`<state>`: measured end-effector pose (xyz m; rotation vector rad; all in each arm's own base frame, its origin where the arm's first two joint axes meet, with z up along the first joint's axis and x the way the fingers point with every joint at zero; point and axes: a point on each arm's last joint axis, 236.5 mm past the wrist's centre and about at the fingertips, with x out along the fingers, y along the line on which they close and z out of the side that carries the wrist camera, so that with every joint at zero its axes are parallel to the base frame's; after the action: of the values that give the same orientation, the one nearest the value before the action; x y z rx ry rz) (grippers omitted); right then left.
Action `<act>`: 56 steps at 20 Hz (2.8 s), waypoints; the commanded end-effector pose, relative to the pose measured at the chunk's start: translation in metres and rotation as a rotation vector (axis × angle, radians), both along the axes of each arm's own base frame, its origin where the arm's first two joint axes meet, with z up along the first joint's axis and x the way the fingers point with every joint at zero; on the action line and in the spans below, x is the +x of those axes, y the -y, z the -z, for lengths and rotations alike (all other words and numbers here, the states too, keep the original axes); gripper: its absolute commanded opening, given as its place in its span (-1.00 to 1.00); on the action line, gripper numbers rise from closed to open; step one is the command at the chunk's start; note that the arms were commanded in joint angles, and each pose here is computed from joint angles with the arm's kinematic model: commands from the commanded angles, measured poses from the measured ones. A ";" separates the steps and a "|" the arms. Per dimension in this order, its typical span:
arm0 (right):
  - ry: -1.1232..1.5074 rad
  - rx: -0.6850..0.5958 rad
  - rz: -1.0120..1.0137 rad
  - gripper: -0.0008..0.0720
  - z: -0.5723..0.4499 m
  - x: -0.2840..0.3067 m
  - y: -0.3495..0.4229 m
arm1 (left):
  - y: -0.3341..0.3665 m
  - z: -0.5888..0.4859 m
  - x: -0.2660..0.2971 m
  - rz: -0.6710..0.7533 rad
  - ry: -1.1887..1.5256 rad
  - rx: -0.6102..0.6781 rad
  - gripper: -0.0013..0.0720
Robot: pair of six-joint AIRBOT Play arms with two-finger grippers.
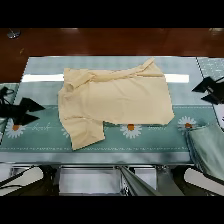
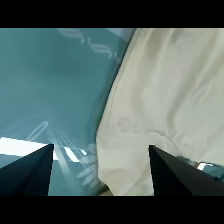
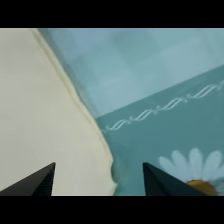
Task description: Fold the shirts.
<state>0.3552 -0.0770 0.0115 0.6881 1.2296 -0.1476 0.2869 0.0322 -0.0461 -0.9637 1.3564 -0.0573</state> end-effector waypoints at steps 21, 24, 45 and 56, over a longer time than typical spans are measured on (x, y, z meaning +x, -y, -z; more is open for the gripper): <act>-0.145 0.161 0.152 0.74 0.088 -0.108 -0.028 | 0.107 0.024 0.038 0.094 0.216 -0.058 -0.90; -0.176 0.198 0.051 0.74 0.103 -0.101 -0.061 | 0.109 0.025 0.037 0.097 0.211 -0.062 -0.90; 0.767 -0.180 -0.334 -0.89 -0.324 0.086 -0.103 | 0.109 -0.394 0.125 0.224 1.195 0.131 -0.90; 1.177 -0.568 -0.265 -0.89 -0.492 -0.152 -0.114 | 0.061 -0.591 -0.078 -0.027 1.518 0.991 -0.90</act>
<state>0.2584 0.0381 0.4882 0.0841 0.1671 0.1816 0.2623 -0.0392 0.5292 -0.0533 -0.0781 -0.2416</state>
